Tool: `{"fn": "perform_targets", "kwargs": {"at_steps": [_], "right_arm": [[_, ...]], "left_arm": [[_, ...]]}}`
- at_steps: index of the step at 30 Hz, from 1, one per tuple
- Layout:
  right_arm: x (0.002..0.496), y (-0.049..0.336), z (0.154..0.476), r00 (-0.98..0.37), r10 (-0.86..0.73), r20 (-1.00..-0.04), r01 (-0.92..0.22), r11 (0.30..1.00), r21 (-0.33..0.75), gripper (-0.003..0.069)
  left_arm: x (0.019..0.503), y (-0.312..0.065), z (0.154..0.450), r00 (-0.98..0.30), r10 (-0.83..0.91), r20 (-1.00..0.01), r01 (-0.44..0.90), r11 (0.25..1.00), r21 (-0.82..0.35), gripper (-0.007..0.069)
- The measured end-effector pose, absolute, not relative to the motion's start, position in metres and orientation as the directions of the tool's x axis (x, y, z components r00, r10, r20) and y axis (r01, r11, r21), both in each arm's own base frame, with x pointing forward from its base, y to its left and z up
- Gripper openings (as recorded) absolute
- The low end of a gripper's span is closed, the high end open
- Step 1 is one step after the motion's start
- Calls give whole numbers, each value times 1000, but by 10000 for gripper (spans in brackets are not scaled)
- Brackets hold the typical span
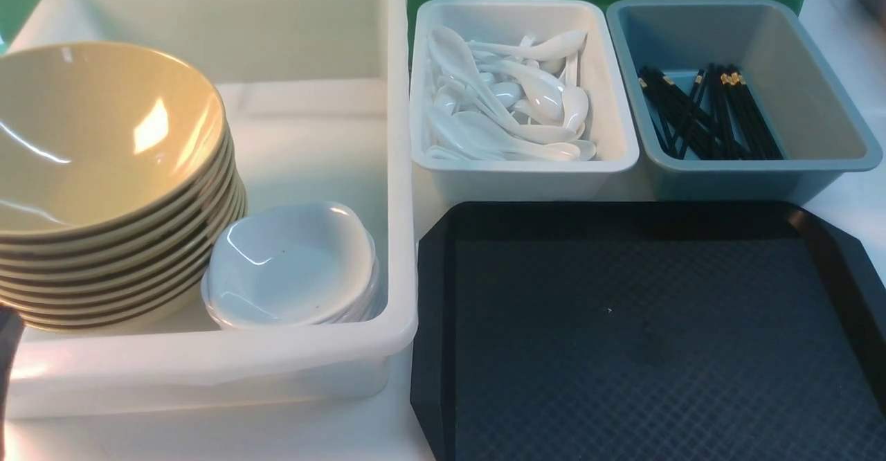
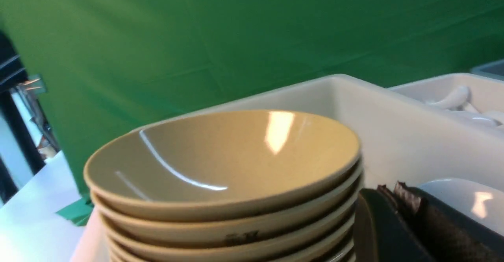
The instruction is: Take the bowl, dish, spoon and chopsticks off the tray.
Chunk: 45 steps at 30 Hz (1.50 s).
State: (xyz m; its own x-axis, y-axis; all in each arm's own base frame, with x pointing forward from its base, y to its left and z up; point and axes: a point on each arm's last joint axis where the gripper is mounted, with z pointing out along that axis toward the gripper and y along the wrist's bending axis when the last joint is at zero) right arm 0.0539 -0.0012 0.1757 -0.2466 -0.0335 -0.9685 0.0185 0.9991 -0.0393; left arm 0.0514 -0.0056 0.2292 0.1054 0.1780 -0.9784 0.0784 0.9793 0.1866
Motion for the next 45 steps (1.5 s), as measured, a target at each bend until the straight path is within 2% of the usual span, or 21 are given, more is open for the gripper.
{"fn": "perform_targets", "kwargs": {"at_steps": [3, 5, 15, 23, 36, 45], "right_arm": [[54, -1, 176, -247, -34, -969, 19, 999, -39, 110], [54, -1, 176, -247, -34, -969, 19, 999, -39, 110], [54, -1, 176, -247, -34, -969, 19, 999, -39, 116], [54, -1, 176, -247, -34, -969, 19, 999, -39, 127], [54, -1, 176, -247, -34, -969, 19, 999, -39, 141], [54, -1, 176, -247, -34, -969, 19, 999, -39, 150]], "left_arm": [[56, -5, 207, 62, 130, -990, 77, 988, 135, -1], [56, -5, 203, 45, 102, -994, 79, 991, 106, -1], [54, -6, 178, -229, 29, -973, 95, 995, 7, -1], [54, -3, 177, -238, -16, -971, 28, 999, -23, -1], [54, -5, 177, -241, -101, -965, 34, 993, -112, -1], [54, -5, 177, -242, -108, -964, 34, 992, -120, -1]]}}
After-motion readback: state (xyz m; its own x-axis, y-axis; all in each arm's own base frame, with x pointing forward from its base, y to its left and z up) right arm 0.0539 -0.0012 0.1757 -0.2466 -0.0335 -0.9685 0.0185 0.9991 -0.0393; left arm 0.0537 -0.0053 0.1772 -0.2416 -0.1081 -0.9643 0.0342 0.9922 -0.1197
